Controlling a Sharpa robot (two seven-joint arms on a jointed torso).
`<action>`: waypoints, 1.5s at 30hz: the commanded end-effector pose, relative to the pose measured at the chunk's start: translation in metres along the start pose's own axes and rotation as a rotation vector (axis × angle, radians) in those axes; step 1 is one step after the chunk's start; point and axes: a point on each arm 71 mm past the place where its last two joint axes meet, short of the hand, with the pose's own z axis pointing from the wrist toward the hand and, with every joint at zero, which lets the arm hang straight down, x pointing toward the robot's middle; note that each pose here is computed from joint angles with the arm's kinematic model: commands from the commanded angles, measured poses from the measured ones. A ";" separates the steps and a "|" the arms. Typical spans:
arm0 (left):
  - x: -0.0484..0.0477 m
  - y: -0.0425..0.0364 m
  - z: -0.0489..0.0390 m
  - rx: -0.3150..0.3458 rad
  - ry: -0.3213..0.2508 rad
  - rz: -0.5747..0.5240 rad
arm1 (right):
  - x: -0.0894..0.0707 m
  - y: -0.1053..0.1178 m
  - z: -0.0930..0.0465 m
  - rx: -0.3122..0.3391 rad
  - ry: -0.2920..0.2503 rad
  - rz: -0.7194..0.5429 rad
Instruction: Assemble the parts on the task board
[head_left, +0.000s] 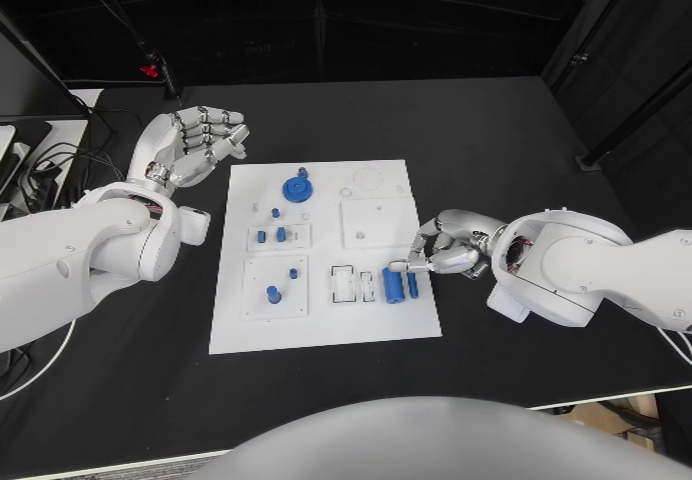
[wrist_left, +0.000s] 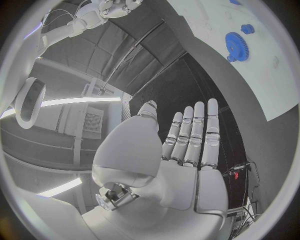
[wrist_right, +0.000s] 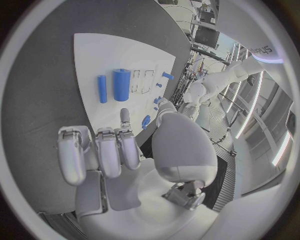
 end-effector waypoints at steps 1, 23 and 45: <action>0.0001 -0.0017 0.0002 0.010 0.004 -0.007 | 0.003 0.001 0.000 0.050 -0.011 -0.105; -0.0015 -0.0012 -0.0009 0.007 0.004 -0.008 | 0.018 0.014 0.011 0.068 0.017 -0.265; -0.0022 -0.0009 -0.0018 0.003 0.005 -0.009 | 0.026 0.016 0.020 0.094 0.079 -0.323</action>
